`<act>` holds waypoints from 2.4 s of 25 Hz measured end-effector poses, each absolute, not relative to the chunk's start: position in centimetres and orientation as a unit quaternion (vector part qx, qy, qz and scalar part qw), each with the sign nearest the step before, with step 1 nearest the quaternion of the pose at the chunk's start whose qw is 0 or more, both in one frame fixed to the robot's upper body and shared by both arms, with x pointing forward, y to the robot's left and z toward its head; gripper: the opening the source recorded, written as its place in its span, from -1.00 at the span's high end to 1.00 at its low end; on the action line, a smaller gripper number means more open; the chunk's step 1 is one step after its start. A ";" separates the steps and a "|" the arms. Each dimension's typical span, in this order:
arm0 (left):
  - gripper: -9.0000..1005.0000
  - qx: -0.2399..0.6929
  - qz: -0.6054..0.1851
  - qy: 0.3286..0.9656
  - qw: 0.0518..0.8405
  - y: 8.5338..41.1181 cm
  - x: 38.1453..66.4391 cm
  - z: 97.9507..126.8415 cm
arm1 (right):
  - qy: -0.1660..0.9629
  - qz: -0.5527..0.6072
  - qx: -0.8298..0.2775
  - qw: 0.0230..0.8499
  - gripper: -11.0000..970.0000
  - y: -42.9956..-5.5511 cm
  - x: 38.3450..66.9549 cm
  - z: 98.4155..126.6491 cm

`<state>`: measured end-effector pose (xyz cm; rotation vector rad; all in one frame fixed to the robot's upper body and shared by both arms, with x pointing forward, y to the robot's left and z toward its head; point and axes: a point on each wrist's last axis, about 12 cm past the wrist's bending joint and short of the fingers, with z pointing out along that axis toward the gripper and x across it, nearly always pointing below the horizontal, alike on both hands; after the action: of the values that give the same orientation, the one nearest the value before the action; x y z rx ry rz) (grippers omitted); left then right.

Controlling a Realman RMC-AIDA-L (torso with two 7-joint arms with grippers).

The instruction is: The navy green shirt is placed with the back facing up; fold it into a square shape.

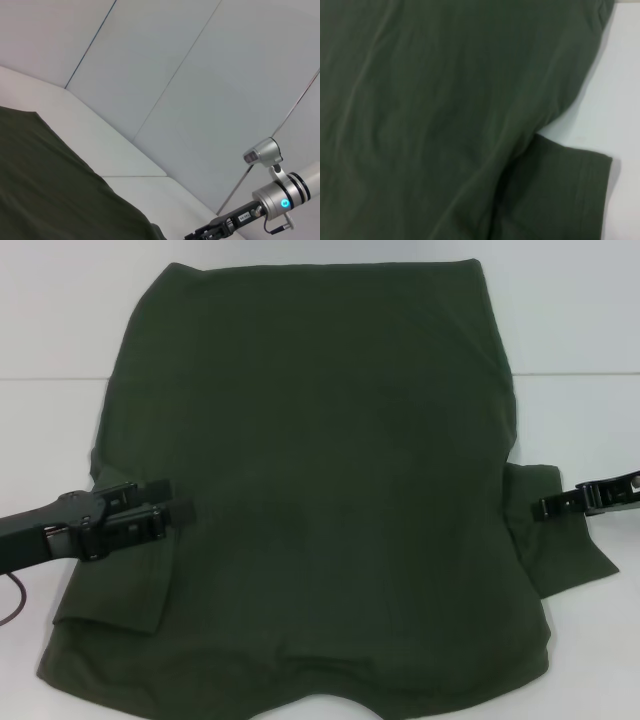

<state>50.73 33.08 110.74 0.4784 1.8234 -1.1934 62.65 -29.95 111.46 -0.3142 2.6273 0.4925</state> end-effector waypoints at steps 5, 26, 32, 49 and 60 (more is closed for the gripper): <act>-0.62 0.193 -0.480 0.734 0.440 33.1 50.8 110.8 | 0.951 0.174 -0.121 0.223 -0.59 -29.6 62.6 111.1; -0.62 0.187 -0.479 0.734 0.445 33.2 50.7 110.7 | 0.943 0.220 -0.122 0.219 -0.57 -29.5 61.6 111.1; -0.62 0.183 -0.478 0.733 0.448 33.4 50.7 110.8 | 0.949 0.201 -0.120 0.210 -0.56 -29.9 61.4 110.4; -0.62 0.180 -0.481 0.732 0.447 33.1 50.6 110.6 | 0.946 0.204 -0.124 0.220 -0.54 -28.6 61.8 110.4; -0.62 0.176 -0.483 0.729 0.451 33.2 50.4 110.6 | 0.949 0.201 -0.104 0.221 -0.37 -29.0 61.8 110.2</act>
<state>50.42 33.24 110.60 0.4357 1.8026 -1.1940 61.84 -29.03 110.25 -0.2879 2.6222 0.5561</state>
